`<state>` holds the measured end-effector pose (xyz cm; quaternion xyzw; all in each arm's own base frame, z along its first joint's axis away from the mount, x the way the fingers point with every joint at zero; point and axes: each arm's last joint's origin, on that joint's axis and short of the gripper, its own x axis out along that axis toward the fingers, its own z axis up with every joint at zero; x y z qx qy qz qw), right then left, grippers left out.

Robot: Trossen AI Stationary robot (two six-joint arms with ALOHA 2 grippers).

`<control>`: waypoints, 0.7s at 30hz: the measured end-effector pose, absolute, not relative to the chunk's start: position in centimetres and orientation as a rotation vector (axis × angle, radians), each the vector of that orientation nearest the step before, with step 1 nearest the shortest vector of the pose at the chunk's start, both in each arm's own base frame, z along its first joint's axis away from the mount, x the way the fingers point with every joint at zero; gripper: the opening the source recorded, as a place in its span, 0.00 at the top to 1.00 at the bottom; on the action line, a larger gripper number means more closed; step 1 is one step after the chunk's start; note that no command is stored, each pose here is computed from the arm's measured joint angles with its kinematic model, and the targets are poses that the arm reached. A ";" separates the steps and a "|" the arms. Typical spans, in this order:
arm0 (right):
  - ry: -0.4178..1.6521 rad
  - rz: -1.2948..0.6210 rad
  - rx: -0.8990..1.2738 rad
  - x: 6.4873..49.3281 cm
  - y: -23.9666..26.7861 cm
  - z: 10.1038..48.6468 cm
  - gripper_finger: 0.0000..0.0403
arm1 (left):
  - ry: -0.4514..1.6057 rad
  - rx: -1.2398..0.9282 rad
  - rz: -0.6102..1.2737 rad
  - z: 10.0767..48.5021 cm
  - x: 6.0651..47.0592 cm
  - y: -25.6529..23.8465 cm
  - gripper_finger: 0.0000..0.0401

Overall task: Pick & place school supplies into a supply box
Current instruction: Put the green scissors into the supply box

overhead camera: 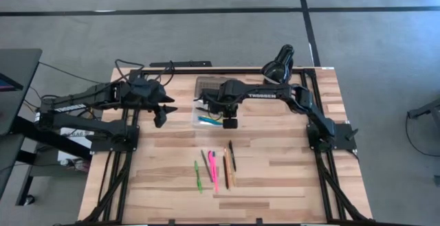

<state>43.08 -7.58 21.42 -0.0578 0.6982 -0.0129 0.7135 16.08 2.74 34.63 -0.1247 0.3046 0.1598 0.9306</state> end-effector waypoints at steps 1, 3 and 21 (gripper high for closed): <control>1.552 -0.017 -0.120 43.0 -7.6 21.2 0.84 | 0.622 -0.255 0.333 34.6 16.1 2.7 0.57; 1.566 0.000 -0.106 42.8 -7.7 20.8 0.84 | 0.621 -0.256 0.340 34.6 16.1 2.6 0.57; 1.550 0.000 -0.045 42.9 -7.3 18.9 0.84 | 0.555 -0.253 0.358 35.1 16.4 2.6 0.57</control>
